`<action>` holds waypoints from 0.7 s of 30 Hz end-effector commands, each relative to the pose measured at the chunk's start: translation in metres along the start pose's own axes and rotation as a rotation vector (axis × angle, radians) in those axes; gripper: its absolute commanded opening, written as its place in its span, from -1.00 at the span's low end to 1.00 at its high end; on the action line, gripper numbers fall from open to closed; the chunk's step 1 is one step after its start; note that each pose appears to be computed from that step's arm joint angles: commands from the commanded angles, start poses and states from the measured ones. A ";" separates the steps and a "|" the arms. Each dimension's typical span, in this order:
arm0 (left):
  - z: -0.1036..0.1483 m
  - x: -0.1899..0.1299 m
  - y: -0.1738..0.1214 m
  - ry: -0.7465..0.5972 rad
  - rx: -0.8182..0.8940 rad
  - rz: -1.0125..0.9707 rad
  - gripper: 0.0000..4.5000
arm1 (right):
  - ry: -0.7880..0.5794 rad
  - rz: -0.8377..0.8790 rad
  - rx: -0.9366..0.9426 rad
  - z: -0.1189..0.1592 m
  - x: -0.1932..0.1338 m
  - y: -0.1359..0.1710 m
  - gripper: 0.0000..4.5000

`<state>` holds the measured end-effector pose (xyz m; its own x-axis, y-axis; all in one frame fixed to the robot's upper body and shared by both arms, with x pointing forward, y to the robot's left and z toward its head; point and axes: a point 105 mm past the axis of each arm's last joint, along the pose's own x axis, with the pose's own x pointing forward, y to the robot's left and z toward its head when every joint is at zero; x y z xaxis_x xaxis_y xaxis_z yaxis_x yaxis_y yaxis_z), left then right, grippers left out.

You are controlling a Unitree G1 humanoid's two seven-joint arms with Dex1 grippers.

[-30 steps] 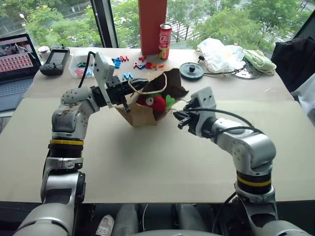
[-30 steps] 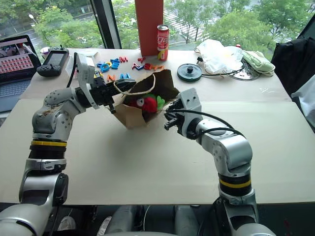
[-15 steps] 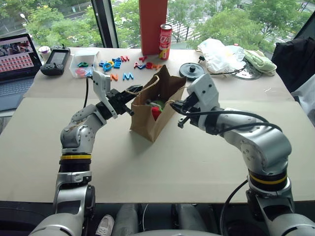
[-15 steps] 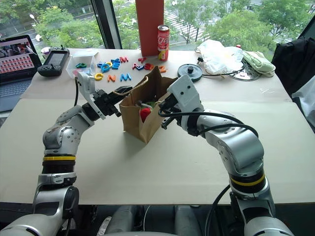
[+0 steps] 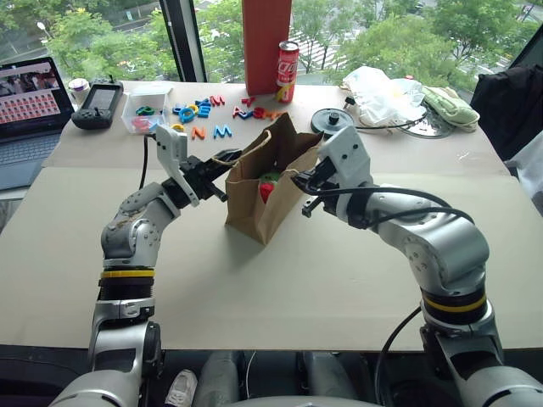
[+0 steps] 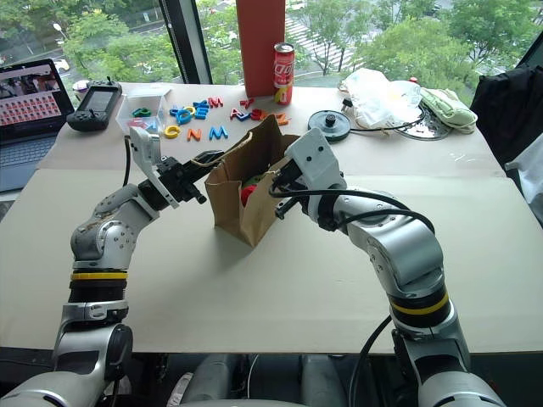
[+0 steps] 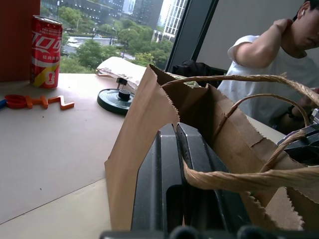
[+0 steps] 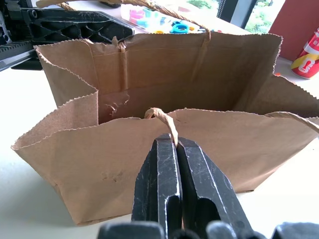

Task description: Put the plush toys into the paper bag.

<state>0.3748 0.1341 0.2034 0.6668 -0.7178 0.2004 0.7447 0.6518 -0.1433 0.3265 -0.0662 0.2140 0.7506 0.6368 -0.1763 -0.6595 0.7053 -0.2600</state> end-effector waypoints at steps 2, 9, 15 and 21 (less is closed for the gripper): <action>0.018 0.002 -0.009 -0.047 0.023 -0.034 -1.00 | -0.076 -0.032 -0.032 0.019 -0.005 -0.007 -0.91; 0.020 -0.001 -0.014 -0.038 0.001 -0.065 -0.33 | -0.101 -0.028 -0.026 0.025 -0.008 -0.007 -0.17; 0.029 -0.010 -0.015 -0.032 0.001 -0.079 0.64 | -0.146 -0.003 -0.036 0.039 -0.018 -0.008 0.73; 0.037 -0.030 -0.017 -0.017 -0.042 -0.110 0.98 | -0.244 0.015 -0.019 0.064 -0.048 -0.024 1.00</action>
<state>0.3507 0.1495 0.2245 0.6077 -0.7672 0.2051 0.7940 0.5819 -0.1757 0.3143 -0.0868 0.2712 0.7280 0.6856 -0.0060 -0.6622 0.7008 -0.2651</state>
